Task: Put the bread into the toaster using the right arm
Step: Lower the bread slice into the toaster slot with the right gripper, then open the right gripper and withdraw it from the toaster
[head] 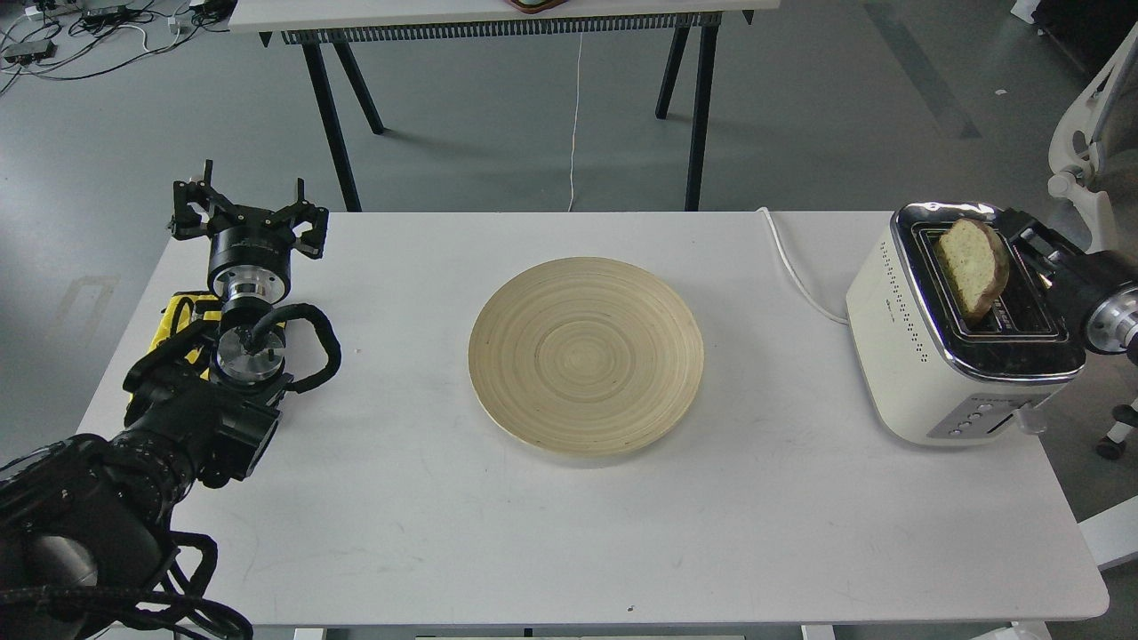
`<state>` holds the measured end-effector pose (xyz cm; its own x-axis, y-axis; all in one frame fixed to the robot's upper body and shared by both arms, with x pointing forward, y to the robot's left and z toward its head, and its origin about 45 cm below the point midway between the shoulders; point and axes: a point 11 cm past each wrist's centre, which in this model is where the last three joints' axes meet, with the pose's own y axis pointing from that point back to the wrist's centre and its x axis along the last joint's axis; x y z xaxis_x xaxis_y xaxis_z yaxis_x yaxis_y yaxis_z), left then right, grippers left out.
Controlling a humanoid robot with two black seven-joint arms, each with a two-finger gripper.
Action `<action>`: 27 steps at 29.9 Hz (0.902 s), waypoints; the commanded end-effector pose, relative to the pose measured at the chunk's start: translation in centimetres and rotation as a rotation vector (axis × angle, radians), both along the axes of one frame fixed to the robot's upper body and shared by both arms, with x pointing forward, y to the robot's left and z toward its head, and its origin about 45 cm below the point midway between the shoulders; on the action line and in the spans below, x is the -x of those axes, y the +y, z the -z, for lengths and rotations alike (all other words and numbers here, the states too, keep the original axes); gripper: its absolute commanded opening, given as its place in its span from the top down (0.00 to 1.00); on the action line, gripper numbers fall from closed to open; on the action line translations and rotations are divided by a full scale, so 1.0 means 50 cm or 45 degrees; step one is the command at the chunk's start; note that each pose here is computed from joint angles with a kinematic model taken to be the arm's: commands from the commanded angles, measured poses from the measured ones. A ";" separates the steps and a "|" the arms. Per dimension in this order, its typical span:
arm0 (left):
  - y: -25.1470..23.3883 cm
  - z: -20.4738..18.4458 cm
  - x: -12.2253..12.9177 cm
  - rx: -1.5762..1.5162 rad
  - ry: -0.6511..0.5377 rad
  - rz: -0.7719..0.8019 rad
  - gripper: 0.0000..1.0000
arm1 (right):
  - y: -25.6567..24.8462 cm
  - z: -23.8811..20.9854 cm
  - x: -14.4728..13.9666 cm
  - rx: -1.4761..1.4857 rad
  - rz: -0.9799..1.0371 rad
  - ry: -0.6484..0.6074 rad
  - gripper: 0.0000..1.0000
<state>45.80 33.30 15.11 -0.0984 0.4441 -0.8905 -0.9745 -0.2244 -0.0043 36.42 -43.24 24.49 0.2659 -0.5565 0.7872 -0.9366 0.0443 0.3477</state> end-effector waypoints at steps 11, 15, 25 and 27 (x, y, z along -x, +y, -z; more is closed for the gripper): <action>0.000 0.000 0.000 0.000 0.000 0.000 0.00 | 0.048 -0.132 -0.009 -0.310 -0.060 -0.004 0.02; 0.000 0.000 0.000 0.000 0.000 0.000 0.00 | 0.058 -0.213 -0.020 -0.411 -0.126 -0.010 0.02; 0.000 0.000 0.000 0.000 0.000 0.000 0.00 | 0.198 -0.214 -0.077 -0.666 -0.211 -0.088 0.02; 0.000 0.000 0.000 0.000 0.000 0.000 0.00 | 0.249 -0.179 -0.084 -0.758 -0.194 -0.084 0.02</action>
